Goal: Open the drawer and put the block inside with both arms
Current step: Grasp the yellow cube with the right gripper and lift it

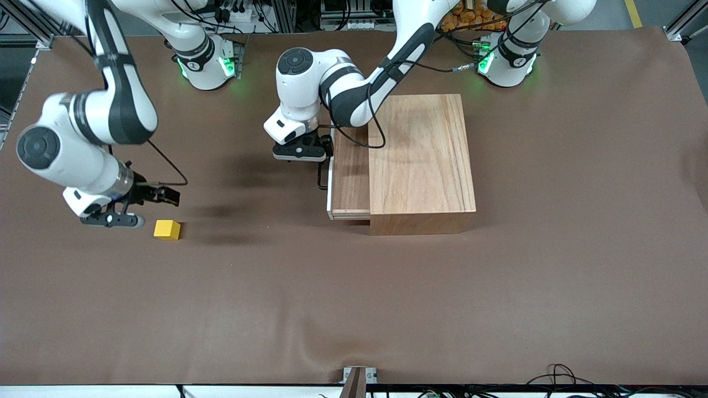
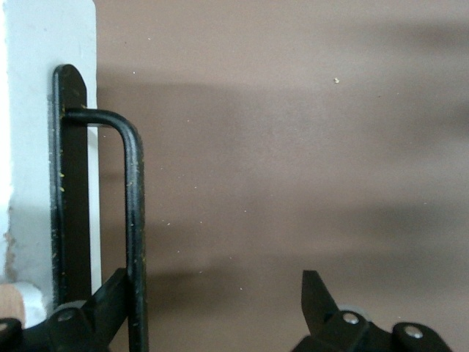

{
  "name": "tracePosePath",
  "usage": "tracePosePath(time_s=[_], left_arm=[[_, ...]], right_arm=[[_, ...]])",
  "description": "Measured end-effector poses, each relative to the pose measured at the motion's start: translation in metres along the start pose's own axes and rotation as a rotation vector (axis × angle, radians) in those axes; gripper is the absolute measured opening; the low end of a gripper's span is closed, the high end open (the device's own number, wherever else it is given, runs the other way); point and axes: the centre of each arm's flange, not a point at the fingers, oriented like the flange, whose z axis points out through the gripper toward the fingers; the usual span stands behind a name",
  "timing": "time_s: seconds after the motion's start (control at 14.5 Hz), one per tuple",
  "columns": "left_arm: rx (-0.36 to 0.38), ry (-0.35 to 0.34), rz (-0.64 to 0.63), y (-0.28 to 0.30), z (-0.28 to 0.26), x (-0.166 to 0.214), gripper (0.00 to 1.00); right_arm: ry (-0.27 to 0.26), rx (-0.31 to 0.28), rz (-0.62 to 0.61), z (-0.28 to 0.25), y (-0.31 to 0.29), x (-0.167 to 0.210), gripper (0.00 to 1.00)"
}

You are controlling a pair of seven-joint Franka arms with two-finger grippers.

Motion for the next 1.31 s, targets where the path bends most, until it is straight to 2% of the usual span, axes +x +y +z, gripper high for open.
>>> tracePosePath(time_s=[0.28, 0.55, 0.76, 0.96, 1.1, 1.31], left_arm=[[-0.038, 0.015, 0.005, 0.008, -0.001, -0.005, 1.0], [-0.062, 0.03, 0.002, 0.014, -0.002, -0.006, 1.0], [-0.096, 0.044, 0.002, 0.02, -0.005, -0.008, 1.0], [-0.164, 0.062, -0.003, 0.035, -0.015, -0.017, 1.0], [-0.179, 0.067, -0.002, 0.04, -0.02, -0.021, 1.0], [-0.207, 0.055, -0.026, 0.043, -0.028, -0.018, 1.0]], right_arm=[[-0.031, -0.005, 0.025, 0.053, 0.02, 0.027, 1.0], [-0.039, -0.007, 0.025, 0.075, 0.021, 0.031, 1.0], [-0.071, -0.007, 0.009, 0.095, 0.032, 0.028, 1.0], [-0.063, -0.004, 0.005, 0.108, 0.045, 0.029, 1.0], [-0.048, -0.004, 0.003, 0.116, 0.046, 0.03, 1.0], [-0.061, -0.006, 0.0, 0.132, 0.046, 0.03, 1.0]])
